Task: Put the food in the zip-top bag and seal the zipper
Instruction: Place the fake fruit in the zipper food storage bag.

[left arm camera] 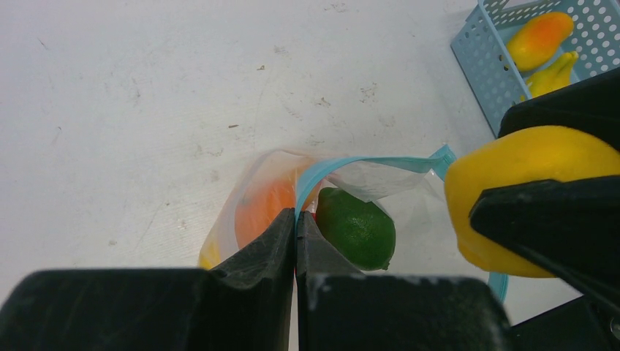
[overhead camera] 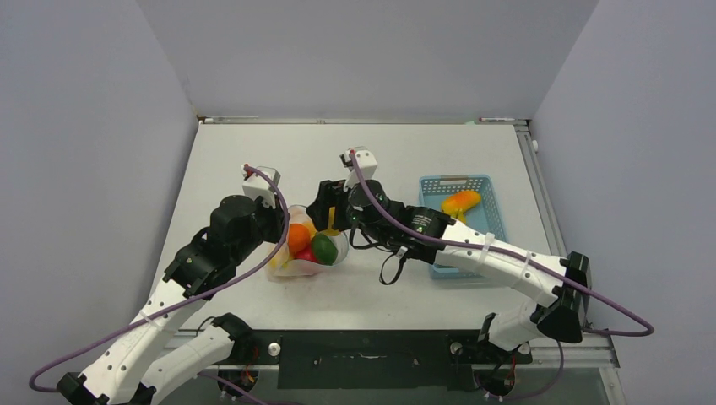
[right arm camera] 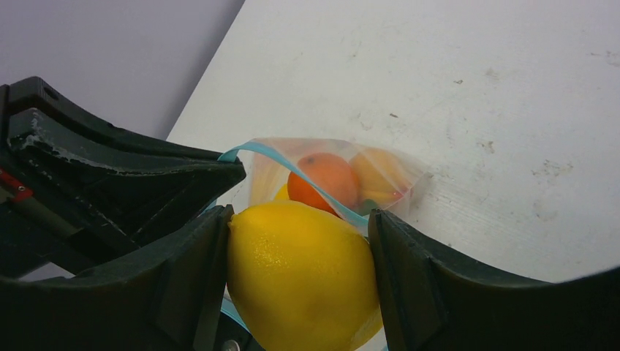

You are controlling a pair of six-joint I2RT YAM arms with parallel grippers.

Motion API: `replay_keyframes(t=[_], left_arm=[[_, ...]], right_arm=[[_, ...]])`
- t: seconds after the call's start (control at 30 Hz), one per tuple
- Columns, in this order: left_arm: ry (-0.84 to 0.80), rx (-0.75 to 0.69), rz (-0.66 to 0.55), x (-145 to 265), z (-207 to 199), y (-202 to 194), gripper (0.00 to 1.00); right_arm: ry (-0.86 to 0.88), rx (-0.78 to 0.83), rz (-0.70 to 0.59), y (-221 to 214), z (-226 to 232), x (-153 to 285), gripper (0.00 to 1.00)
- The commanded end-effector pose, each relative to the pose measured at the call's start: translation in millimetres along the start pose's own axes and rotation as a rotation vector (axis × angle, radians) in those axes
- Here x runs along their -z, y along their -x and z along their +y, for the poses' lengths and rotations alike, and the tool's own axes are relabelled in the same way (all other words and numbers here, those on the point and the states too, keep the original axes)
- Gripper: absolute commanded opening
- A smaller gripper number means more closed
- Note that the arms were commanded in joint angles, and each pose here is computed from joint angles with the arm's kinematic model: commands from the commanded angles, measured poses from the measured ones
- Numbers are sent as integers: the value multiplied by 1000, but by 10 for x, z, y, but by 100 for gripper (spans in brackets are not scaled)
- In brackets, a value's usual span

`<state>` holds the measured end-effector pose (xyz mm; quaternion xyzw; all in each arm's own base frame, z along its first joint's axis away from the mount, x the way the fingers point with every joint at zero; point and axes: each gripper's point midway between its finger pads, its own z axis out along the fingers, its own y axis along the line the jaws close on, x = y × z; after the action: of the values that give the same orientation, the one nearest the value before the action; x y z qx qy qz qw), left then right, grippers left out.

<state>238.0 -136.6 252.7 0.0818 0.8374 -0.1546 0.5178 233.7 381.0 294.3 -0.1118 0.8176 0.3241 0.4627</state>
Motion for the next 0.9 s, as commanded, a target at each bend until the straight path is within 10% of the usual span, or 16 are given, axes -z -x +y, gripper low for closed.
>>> replay_keyframes(t=[0.0,0.63,0.87], left_arm=[[-8,24,-58,3,-15,139,0],[-10,28,-67,21,-10,160,0],[-9,28,-68,22,-8,163,0]], right_arm=[[67,2,-48,123,263,-66,26],[107,23,90,-567,444,-414,36],[114,16,124,-715,431,-472,54]])
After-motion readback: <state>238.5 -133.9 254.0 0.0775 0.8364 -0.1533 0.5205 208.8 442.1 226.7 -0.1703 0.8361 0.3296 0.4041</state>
